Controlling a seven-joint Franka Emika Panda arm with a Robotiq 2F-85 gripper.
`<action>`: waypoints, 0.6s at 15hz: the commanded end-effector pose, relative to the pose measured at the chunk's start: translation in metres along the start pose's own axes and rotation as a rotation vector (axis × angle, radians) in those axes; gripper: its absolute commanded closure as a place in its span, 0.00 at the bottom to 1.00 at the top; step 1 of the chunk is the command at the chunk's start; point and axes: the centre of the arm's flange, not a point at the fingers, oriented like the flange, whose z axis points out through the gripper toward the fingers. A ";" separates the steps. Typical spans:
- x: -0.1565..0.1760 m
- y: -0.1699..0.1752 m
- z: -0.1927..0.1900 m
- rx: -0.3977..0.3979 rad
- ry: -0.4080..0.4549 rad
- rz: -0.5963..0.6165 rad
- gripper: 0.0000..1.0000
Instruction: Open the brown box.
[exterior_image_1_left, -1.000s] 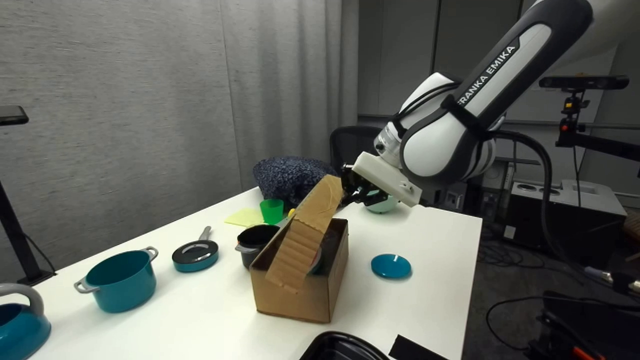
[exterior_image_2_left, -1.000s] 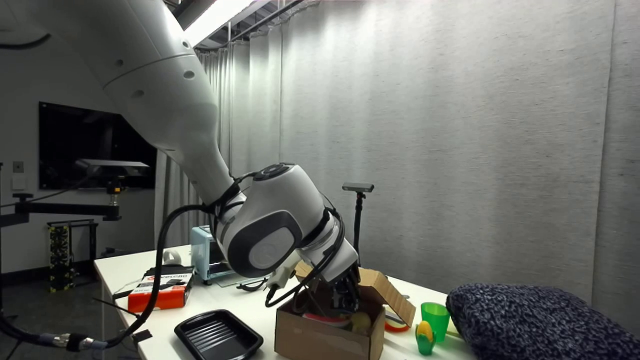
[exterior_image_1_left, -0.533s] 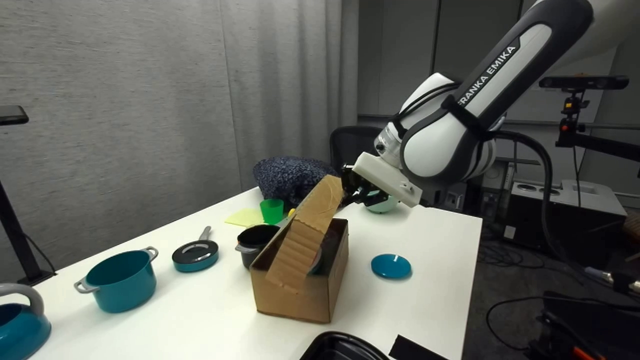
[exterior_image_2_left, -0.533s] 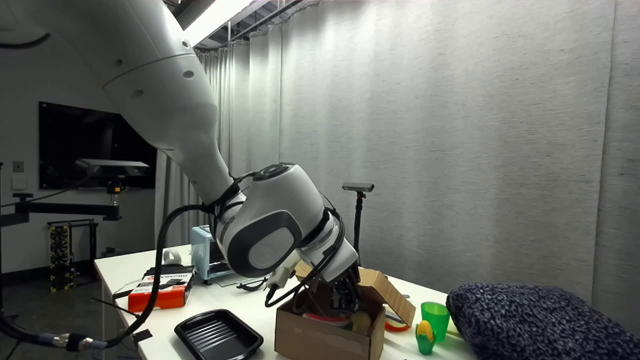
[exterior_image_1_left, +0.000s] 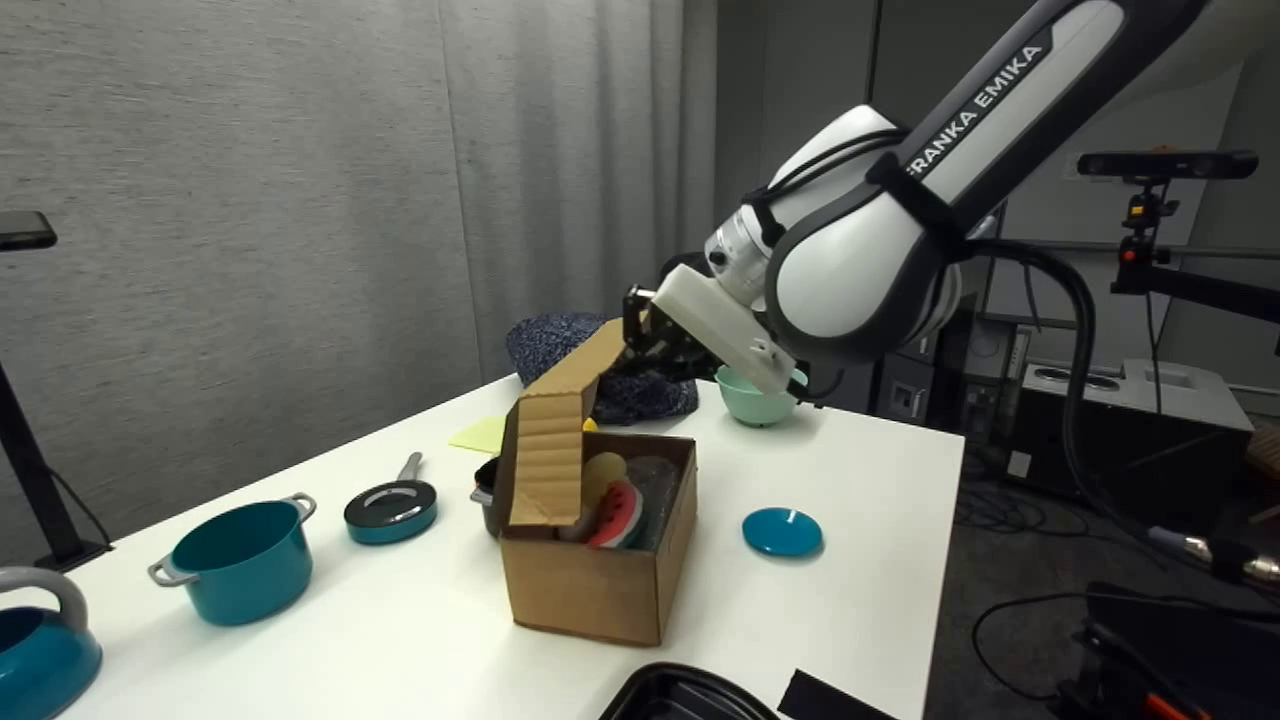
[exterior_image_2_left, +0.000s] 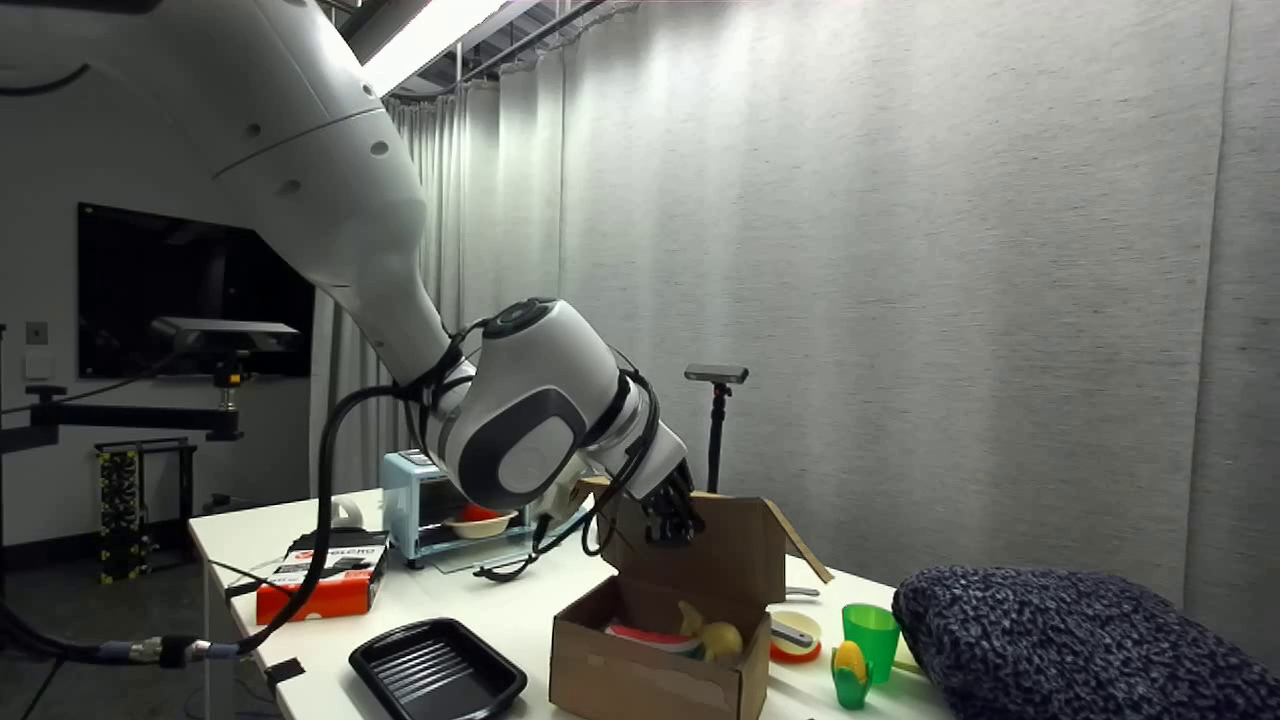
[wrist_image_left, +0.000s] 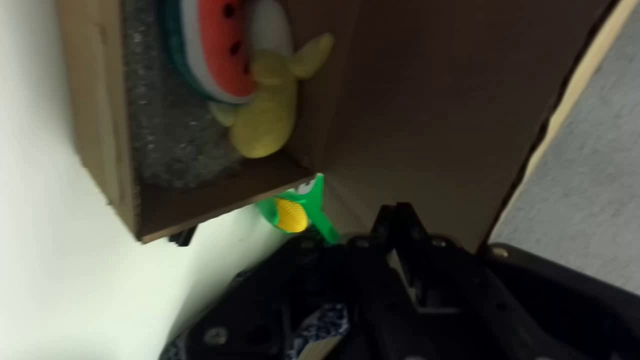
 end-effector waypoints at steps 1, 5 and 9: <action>0.010 -0.038 -0.001 0.121 0.007 -0.006 0.99; 0.019 -0.055 0.011 0.105 -0.012 0.009 0.99; 0.040 -0.042 0.045 0.055 0.022 0.049 0.99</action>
